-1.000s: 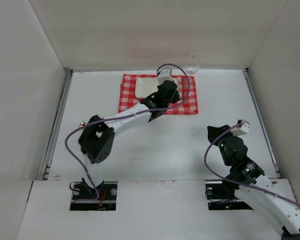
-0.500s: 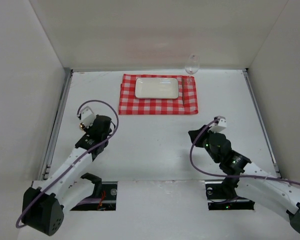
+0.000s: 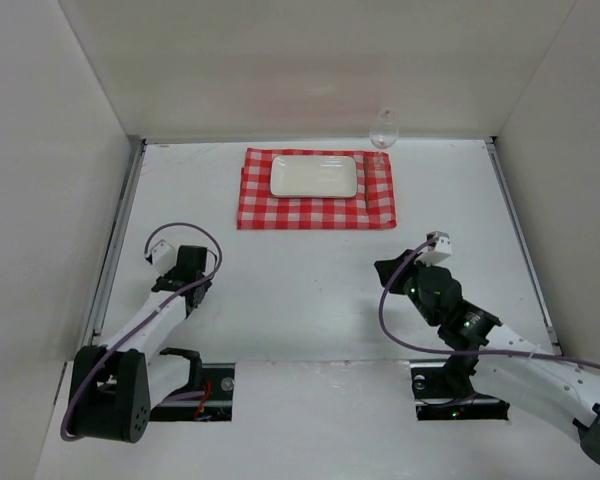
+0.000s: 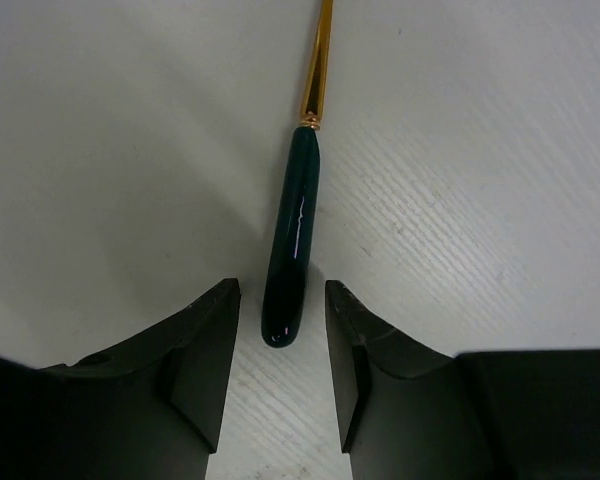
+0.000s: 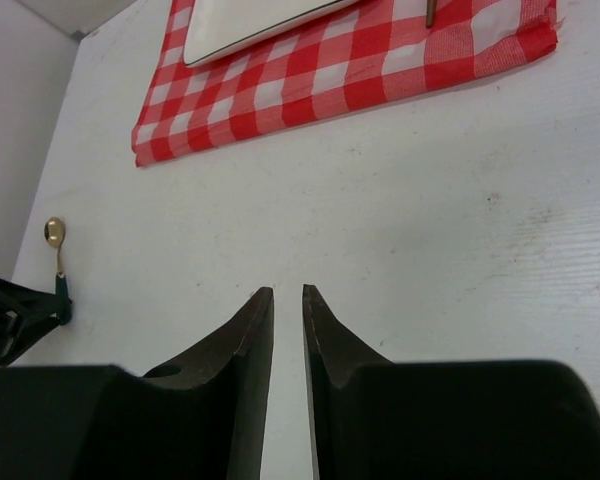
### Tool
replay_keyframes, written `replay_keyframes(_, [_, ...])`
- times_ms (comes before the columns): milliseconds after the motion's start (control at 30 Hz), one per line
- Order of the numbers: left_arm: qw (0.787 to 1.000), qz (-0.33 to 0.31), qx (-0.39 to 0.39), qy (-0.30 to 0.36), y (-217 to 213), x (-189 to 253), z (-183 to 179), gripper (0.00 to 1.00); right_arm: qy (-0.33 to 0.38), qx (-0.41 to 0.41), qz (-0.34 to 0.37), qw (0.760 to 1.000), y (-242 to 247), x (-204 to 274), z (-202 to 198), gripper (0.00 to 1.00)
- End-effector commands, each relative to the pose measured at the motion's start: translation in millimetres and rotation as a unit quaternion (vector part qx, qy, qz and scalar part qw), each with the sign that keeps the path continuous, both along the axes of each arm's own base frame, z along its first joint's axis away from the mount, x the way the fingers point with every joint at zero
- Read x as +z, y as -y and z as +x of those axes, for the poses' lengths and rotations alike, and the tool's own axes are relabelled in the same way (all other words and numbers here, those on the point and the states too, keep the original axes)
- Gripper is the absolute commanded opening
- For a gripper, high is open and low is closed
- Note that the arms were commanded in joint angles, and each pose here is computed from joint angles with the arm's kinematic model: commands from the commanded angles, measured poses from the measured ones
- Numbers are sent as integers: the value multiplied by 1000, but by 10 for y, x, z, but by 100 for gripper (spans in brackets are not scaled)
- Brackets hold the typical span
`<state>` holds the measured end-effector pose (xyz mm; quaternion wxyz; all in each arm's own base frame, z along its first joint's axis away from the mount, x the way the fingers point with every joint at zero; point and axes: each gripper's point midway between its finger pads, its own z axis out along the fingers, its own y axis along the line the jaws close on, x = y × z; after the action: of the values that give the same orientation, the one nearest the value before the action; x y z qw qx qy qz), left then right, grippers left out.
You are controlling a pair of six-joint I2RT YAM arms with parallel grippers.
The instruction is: Set the dinner table for one person
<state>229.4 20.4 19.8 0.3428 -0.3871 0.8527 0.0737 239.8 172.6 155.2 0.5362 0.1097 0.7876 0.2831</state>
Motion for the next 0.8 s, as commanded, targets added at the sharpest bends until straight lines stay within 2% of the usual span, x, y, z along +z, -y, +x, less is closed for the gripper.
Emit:
replay_keyframes(0, [1000,-8,-6,21,29,3,133,35,30,13,25,999,-104,214,27,24])
replay_keyframes(67, [1000,-6,-7,16,17,-34,137,31,30,13,25,999,-107,217,29,24])
replay_keyframes(200, [1000,-12,-7,7,6,-114,100,13,34,12,28,999,-87,235,18,26])
replay_keyframes(333, [1000,-12,-14,17,7,-65,105,3,37,8,34,999,-55,256,11,26])
replay_keyframes(567, [987,25,-119,109,363,760,641,1,30,4,29,999,-64,203,37,27])
replay_keyframes(767, [953,44,-247,172,1001,1264,1326,2,32,3,31,999,-70,196,47,28])
